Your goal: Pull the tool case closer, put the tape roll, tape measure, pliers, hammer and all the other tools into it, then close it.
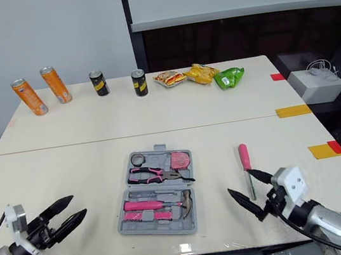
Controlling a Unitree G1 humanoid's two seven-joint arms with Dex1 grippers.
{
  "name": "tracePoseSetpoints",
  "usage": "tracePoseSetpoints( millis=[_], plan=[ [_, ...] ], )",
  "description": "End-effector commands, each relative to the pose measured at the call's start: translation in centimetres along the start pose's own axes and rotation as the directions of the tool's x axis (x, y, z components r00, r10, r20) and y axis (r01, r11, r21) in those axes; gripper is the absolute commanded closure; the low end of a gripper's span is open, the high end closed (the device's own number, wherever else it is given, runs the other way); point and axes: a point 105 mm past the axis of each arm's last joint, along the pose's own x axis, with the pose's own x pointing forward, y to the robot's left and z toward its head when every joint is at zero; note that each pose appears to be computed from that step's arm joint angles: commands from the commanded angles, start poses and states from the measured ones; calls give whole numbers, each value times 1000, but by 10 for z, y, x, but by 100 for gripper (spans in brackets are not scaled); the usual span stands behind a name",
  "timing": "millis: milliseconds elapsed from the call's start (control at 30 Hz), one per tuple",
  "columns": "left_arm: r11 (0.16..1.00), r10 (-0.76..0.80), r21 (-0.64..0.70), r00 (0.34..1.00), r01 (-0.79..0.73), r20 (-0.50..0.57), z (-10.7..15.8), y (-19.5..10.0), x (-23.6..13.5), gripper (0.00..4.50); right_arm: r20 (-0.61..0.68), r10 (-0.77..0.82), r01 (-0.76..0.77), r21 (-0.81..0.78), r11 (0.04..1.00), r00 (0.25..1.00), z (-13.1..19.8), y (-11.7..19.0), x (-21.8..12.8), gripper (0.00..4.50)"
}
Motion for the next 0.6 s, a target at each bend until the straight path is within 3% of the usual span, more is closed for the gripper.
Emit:
tracePoseSetpoints(
  millis=[33, 600],
  plan=[
    [998, -53, 31, 998, 52, 33, 18, -6, 15, 0, 45, -4, 4, -4, 1000, 999, 15, -3, 10, 1],
    [979, -197, 68, 980, 195, 34, 34, -23, 44, 0, 106, 78, -74, -37, 997, 991, 40, -7, 39, 1]
  ],
)
